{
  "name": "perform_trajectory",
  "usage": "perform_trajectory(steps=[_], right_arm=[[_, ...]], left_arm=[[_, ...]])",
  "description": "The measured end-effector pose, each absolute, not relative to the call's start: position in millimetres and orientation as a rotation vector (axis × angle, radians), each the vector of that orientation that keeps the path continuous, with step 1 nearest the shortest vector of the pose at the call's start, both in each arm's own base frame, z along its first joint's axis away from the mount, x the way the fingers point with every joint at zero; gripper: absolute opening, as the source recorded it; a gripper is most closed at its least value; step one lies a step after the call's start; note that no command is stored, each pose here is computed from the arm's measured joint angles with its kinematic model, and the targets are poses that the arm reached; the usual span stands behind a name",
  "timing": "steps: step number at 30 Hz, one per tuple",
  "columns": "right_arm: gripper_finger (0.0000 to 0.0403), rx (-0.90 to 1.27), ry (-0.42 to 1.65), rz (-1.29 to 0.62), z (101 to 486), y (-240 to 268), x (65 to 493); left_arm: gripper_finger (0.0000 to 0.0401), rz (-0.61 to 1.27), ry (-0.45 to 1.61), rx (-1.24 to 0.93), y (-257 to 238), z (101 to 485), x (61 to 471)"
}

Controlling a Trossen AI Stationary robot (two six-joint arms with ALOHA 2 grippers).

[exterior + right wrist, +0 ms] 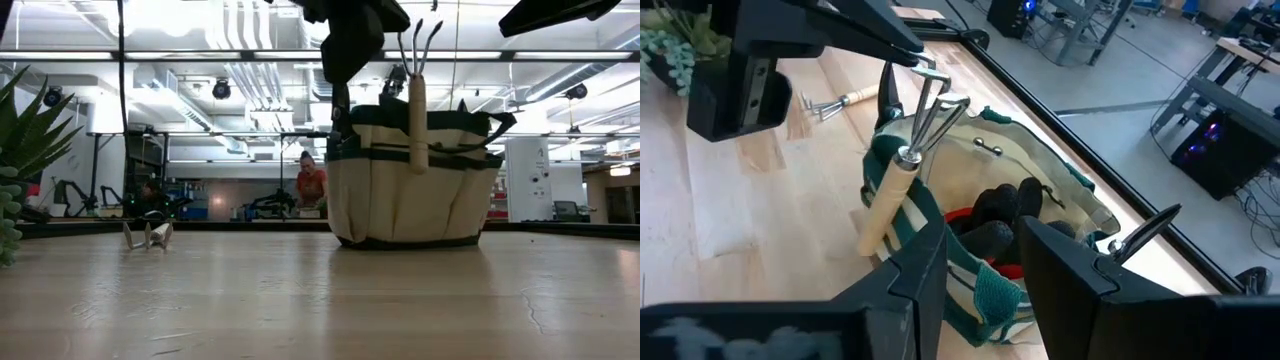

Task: Pick & Place Garden tools in Gardening bag
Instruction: Put the bottom brown hand rake into the green gardening bag

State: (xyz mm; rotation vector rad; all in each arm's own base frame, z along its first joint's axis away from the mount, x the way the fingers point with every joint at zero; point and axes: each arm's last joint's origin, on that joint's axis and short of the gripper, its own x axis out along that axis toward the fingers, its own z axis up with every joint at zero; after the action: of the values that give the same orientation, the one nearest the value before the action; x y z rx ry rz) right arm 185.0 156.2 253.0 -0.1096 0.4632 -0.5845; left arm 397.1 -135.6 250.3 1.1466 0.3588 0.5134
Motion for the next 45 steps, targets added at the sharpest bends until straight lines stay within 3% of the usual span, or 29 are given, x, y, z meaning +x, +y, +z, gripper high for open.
perform_trajectory(steps=[18,24,33,45], right_arm=[[0.0119,-0.12,0.428,-0.603,254,156,185],[0.0117,-0.12,0.417,-0.607,254,156,185],[0.0129,-0.117,0.416,-0.607,254,156,185],[0.0116,-0.123,0.417,-0.607,254,156,185]], left_arm=[[0.0001,0.554,0.38,1.379,-131,261,398],[0.0001,0.525,0.427,1.431,-131,241,405],[0.0002,0.509,0.487,1.445,-133,210,414],[0.001,0.611,0.571,1.357,-141,202,408]])
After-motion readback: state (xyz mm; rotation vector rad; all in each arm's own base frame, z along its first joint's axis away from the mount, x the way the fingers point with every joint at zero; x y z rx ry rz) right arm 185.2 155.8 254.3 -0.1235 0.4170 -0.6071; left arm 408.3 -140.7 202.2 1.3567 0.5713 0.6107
